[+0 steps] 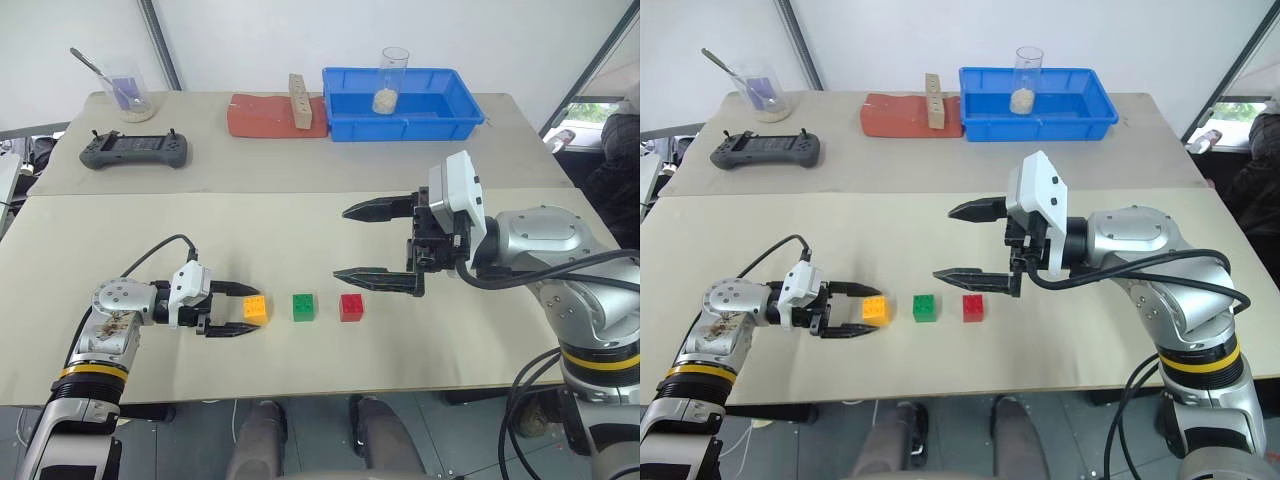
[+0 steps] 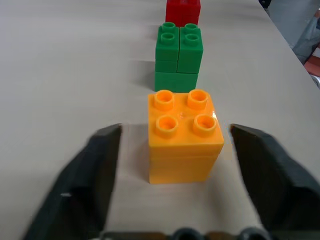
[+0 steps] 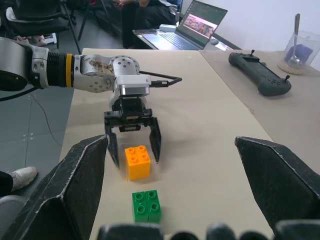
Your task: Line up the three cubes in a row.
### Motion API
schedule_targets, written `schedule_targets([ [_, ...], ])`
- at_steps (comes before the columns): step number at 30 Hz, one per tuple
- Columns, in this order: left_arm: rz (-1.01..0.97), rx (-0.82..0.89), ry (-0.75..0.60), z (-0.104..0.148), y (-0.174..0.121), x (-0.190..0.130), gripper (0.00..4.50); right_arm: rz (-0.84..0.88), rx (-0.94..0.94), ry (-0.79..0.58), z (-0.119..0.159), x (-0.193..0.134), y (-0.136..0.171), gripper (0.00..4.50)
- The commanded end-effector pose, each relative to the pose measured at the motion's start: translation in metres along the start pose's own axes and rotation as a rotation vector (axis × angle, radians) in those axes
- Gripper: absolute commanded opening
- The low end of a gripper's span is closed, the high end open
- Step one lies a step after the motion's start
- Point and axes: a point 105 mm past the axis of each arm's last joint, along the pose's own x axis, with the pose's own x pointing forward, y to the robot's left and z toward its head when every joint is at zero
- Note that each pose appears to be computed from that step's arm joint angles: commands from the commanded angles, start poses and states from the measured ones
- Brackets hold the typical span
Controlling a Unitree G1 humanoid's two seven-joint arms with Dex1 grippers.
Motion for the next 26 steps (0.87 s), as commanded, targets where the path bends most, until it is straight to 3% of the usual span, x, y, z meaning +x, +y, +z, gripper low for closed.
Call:
schedule_targets([
  [1, 0.003, 0.034, 0.007, 0.006, 0.002, -0.005, 4.46, -0.005, -0.056, -0.032, 0.012, -0.002, -0.001, 4.50],
  [6, 0.011, 0.039, 0.003, 0.014, 0.001, -0.010, 4.46, -0.007, -0.054, -0.021, 0.008, -0.005, -0.002, 4.50],
  [14, 0.083, 0.060, 0.051, 0.079, 0.007, -0.042, 4.46, -0.052, -0.039, 0.104, -0.021, -0.041, -0.004, 4.50],
  [17, 0.112, 0.055, 0.119, 0.091, 0.007, -0.058, 4.46, -0.084, -0.025, 0.161, -0.034, -0.058, -0.007, 4.50],
  [21, 0.172, 0.066, 0.194, 0.088, 0.012, -0.074, 4.46, -0.105, -0.014, 0.193, -0.043, -0.069, -0.010, 4.50],
  [26, 0.204, 0.083, 0.218, 0.080, 0.016, -0.072, 4.46, -0.125, -0.015, 0.187, -0.047, -0.069, -0.015, 4.50],
])
